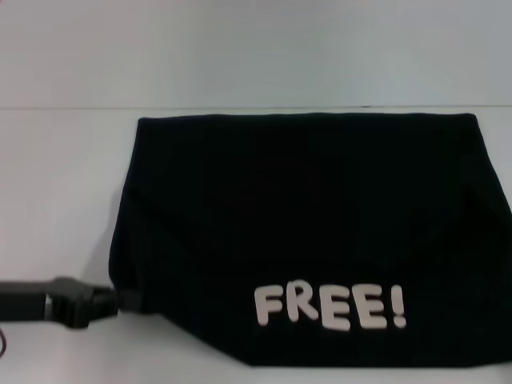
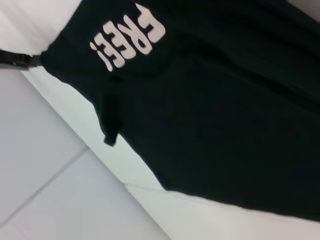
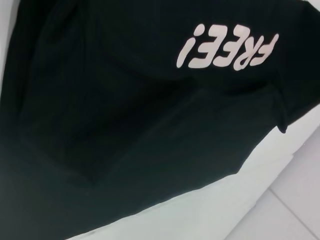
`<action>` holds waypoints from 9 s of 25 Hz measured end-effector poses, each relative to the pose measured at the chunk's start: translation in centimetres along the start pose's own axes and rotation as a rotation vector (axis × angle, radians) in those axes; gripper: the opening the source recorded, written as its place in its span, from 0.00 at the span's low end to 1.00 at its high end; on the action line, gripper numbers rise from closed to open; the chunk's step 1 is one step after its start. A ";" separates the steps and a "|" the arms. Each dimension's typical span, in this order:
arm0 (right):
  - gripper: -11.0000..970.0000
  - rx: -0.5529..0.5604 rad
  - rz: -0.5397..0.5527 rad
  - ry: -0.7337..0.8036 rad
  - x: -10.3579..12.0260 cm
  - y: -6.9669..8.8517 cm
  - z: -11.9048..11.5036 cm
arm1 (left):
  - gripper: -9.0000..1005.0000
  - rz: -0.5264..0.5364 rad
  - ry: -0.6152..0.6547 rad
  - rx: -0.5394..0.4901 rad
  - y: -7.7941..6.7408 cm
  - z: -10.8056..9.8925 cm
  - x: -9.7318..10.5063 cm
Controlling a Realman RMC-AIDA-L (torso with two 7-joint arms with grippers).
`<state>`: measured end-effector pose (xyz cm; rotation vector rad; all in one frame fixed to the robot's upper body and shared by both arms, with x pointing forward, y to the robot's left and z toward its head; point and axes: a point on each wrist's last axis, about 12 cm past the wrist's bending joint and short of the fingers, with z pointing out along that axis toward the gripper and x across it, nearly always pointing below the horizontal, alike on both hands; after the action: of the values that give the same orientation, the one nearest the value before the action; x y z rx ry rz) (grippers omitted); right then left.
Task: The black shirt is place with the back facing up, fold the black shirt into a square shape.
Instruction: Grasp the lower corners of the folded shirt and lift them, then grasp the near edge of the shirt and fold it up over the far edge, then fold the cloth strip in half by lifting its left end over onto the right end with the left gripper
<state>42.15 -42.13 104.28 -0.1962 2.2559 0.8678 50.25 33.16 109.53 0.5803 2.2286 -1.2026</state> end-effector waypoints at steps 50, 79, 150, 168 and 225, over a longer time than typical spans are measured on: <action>0.07 0.331 -0.182 -0.158 -23.4 0.7 12.5 | 0.01 0.304 -0.117 -0.704 4.9 7.3 -19.2; 0.09 0.366 -0.168 -0.165 -23.7 0.9 13.8 | 0.06 0.289 -0.167 -0.771 5.3 8.7 -18.8; 0.73 0.065 0.014 0.018 -17.2 1.2 9.5 | 0.47 -0.038 0.065 -0.507 4.5 5.7 -8.5; 0.71 0.239 0.031 0.053 -15.0 -1.3 8.5 | 0.01 -0.042 0.064 -0.504 4.5 5.9 -8.4; 0.13 0.212 0.068 0.039 -14.0 -1.6 6.7 | 0.01 -0.066 0.069 -0.493 4.3 3.4 -8.0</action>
<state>56.87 -40.55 109.14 -0.0393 2.3834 0.6573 59.76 31.57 110.37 0.3537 2.4942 -0.6248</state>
